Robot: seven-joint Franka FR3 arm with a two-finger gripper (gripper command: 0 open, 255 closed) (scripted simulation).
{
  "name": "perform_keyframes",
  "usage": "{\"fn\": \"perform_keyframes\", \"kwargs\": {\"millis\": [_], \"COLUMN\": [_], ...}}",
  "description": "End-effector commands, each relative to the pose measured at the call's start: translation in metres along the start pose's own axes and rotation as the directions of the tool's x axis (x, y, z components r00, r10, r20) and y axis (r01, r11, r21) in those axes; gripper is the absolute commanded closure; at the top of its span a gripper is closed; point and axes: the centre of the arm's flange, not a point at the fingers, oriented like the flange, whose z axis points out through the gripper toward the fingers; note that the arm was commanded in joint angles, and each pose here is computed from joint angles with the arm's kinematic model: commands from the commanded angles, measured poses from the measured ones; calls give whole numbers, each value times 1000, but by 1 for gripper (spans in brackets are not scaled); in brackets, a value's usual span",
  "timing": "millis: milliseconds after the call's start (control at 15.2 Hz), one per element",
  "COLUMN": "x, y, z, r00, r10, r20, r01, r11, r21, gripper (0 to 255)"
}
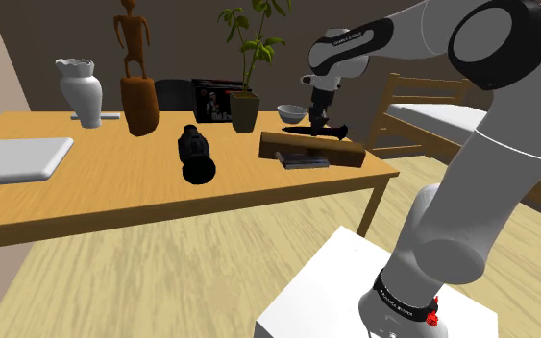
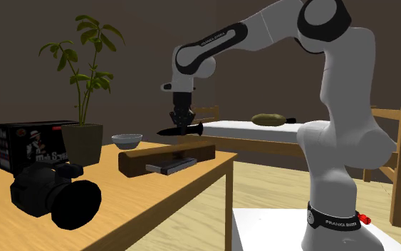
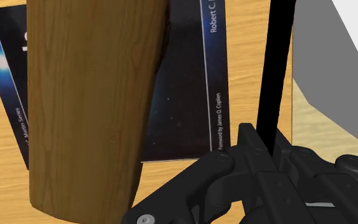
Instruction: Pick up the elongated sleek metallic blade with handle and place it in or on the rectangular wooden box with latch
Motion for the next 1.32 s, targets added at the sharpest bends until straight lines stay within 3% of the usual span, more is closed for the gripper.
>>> {"fn": "perform_keyframes", "kwargs": {"millis": [0, 330, 990, 1254], "x": [1, 2, -47, -49], "y": [1, 1, 123, 128], "z": [-11, -36, -47, -32], "r00": [1000, 1000, 1000, 1000], "r10": [0, 0, 0, 0], "r20": [0, 0, 0, 0], "r01": [0, 0, 0, 0], "r11": [1000, 1000, 1000, 1000], "r21": [0, 0, 0, 0], "gripper": [255, 255, 255, 255]}}
